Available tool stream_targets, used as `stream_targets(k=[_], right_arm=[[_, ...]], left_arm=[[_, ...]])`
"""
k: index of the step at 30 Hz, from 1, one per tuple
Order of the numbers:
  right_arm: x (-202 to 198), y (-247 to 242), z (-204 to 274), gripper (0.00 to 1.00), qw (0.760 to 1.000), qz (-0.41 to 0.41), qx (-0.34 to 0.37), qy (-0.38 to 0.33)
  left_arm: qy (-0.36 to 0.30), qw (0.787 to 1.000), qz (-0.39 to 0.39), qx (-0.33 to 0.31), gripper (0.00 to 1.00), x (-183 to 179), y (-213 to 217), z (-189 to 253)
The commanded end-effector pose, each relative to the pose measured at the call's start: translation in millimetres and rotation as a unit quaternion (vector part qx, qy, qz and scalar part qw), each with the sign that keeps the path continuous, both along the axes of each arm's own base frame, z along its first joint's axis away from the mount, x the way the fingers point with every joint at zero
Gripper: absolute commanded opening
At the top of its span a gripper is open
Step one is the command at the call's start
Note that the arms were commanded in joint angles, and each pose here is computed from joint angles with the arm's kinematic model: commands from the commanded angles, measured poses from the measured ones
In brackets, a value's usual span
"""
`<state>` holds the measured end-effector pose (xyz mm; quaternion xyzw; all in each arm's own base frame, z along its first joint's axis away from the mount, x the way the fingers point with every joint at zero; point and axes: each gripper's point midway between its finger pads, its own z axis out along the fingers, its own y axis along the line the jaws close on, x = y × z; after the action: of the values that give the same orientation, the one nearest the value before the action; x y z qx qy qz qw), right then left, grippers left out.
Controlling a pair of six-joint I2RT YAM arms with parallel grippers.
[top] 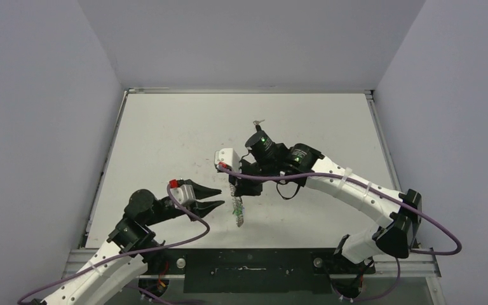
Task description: Put the keys on the keyring
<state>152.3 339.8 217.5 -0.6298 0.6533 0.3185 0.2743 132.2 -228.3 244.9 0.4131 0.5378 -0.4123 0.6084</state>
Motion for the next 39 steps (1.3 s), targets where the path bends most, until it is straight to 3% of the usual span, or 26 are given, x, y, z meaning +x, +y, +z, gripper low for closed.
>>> stream_targets(k=[1, 14, 23, 36, 39], right_arm=[[0, -12, 4, 0.0, 0.997, -0.015, -0.066, -0.022], [-13, 8, 5, 0.0, 0.995, -0.018, -0.088, 0.034], [-14, 13, 7, 0.0, 0.996, -0.016, -0.077, 0.04], [-16, 16, 6, 0.0, 0.996, -0.013, -0.074, 0.044], [-17, 17, 4, 0.0, 0.996, -0.012, -0.075, 0.046]], left_arm=[[0.037, 0.997, 0.01, 0.07, 0.32, 6, 2, -26], [0.026, 0.999, -0.036, -0.002, 0.31, 10, -24, -20], [0.029, 0.998, -0.061, 0.003, 0.17, 2, -27, -28], [0.037, 0.996, -0.07, 0.027, 0.17, 3, -31, -39], [0.036, 0.996, -0.073, 0.027, 0.12, 2, -32, -39]])
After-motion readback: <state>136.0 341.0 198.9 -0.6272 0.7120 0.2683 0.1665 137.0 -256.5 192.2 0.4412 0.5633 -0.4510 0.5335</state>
